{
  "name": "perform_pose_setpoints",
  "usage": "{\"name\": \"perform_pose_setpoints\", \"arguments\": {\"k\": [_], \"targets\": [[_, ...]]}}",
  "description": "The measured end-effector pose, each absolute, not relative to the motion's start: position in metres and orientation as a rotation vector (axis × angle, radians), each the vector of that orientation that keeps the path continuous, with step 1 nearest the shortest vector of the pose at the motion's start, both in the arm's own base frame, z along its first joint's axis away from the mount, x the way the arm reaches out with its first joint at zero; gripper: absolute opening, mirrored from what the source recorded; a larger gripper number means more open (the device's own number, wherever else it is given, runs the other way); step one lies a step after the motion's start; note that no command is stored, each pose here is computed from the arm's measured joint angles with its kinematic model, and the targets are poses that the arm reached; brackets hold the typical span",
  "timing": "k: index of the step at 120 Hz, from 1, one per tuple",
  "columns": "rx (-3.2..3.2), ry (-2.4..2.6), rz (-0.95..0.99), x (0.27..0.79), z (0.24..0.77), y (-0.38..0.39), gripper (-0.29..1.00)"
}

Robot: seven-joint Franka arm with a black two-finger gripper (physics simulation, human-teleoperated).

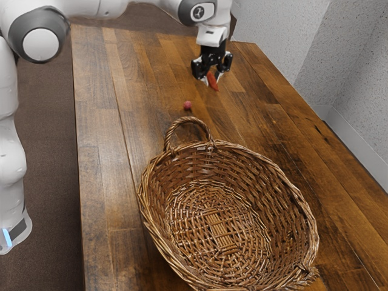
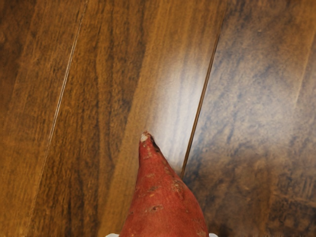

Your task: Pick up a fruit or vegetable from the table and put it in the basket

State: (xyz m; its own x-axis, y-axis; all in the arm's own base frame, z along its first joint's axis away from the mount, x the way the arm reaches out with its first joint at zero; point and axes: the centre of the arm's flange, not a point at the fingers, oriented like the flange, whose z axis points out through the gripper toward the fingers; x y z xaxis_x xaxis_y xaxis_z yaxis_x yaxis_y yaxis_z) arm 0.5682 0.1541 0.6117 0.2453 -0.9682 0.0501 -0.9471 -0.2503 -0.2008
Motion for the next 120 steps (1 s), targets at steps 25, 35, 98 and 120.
{"name": "perform_pose_setpoints", "arguments": {"k": [25, 35, 98, 120], "targets": [[-2.369, 1.847, -0.246, 0.551, 0.652, 0.131, 0.16], [-2.372, 1.861, -0.235, 0.548, 0.657, 0.12, 0.16], [-2.198, 2.143, -0.206, 0.552, 0.654, -0.05, 0.16], [-2.174, 2.146, -0.202, 0.55, 0.659, -0.077, 0.16]]}}
